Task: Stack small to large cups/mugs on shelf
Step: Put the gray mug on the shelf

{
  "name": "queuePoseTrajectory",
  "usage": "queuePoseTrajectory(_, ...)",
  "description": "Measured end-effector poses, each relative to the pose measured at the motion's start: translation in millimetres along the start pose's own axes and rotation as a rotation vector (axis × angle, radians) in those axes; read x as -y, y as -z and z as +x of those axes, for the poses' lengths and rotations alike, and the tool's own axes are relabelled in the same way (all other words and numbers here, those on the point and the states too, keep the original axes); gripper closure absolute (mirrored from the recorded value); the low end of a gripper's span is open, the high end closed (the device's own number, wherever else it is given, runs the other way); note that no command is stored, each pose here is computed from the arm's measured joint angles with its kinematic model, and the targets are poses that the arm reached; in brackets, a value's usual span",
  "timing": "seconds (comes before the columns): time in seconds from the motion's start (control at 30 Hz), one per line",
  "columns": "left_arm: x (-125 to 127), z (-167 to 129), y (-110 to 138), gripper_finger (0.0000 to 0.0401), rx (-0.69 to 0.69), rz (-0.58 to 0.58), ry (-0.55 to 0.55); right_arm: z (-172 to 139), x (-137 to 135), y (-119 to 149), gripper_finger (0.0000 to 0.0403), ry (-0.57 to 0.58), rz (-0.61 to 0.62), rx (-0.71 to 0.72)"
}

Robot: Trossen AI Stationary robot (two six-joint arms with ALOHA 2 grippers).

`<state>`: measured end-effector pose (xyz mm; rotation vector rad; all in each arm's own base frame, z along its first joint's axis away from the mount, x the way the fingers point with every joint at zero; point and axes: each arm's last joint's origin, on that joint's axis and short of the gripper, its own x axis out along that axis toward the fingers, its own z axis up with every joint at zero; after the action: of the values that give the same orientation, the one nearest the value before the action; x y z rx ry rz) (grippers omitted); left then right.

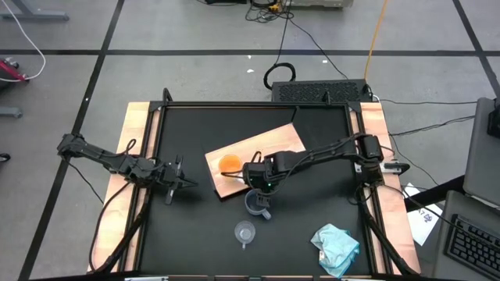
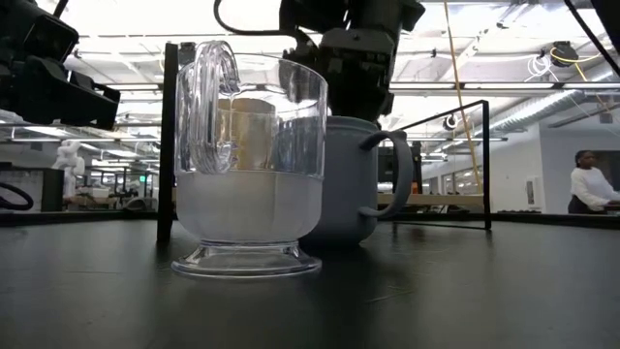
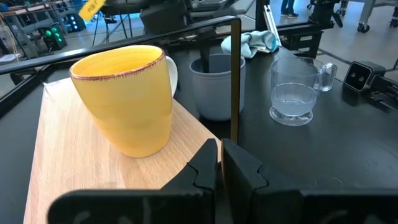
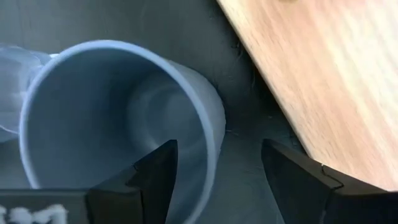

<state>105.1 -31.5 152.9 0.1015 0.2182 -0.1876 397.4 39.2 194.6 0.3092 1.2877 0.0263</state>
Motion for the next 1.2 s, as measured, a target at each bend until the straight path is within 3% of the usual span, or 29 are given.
queuePoseTrajectory(0.23,0,0,0,0.0375,-0.002,0.0,0.0,0,0,0,0.0213,0.001,-0.029,-0.003)
queuePoseTrajectory(0.63,0,0,0,0.0375,-0.003,0.007,0.0,-1,0,0,0.0391,0.002,-0.065,0.001)
queuePoseTrajectory(0.93,0,0,0,0.0375,-0.004,0.008,0.0,-4,0,1,0.0398,0.005,-0.056,-0.002)
queuePoseTrajectory(1.2,1,0,0,0.0375,-0.005,0.007,0.017,-32,-2,3,0.04,0.05,-0.057,0.063)
